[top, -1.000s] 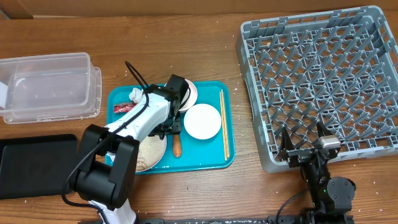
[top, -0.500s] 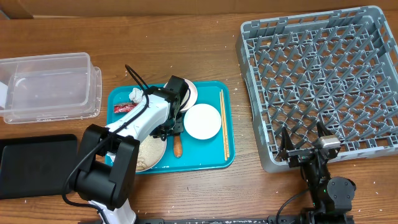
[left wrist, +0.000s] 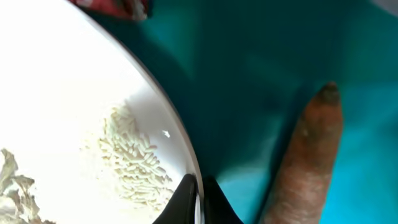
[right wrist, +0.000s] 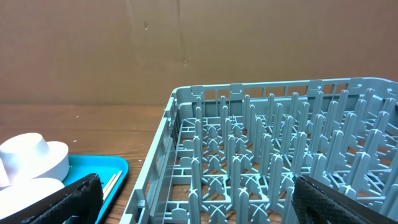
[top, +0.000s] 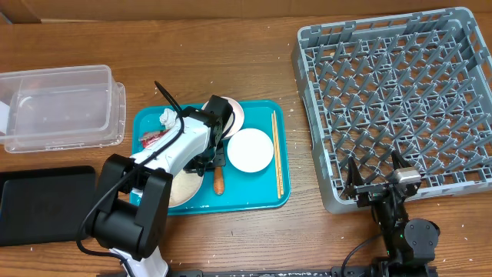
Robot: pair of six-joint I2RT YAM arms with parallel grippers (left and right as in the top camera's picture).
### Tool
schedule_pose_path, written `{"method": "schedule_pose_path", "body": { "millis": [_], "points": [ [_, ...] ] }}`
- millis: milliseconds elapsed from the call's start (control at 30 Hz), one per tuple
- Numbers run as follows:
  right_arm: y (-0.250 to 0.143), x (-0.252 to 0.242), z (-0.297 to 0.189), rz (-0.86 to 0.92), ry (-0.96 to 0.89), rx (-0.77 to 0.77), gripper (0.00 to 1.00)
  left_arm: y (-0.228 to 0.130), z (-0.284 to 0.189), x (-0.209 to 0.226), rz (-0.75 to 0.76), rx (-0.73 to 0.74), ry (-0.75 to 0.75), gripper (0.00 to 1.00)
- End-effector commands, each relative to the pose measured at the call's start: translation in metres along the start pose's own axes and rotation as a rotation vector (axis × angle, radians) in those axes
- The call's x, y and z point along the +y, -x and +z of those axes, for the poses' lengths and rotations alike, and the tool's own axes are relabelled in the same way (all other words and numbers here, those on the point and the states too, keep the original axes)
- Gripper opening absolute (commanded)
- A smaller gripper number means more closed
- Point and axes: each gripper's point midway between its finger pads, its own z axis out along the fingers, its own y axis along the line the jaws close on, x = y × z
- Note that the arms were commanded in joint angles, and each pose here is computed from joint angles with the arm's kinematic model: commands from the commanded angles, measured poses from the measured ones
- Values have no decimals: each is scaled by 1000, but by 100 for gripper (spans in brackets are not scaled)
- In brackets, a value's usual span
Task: Sort waste into correct bins and load items into the dishwasher
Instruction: 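Lift the plate with the left gripper and carry it over the black tray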
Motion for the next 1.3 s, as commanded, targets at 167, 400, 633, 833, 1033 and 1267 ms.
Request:
{"method": "schedule_pose_path", "body": {
  "millis": [167,400,633,833,1033,1267],
  "points": [
    [-2,-2,0,-5,-11,-5,100,-4,-2,7,-5,33,38,4],
    [-2,-2,0,-5,-11,-5,100,-1,-23,11,-31,56,63,4],
    [-2,-2,0,-5,-12,-5,100,-5,-44,33,-83,71,174,4],
    [-2,-2,0,-5,-12,-5,100,0,-66,50,-104,24,248,4],
    [-2,-2,0,-5,-11,-5,100,7,-92,61,-111,-38,266,4],
    [-2,-2,0,-5,-11,-5,100,18,-125,93,-209,-116,247,4]
  ]
}}
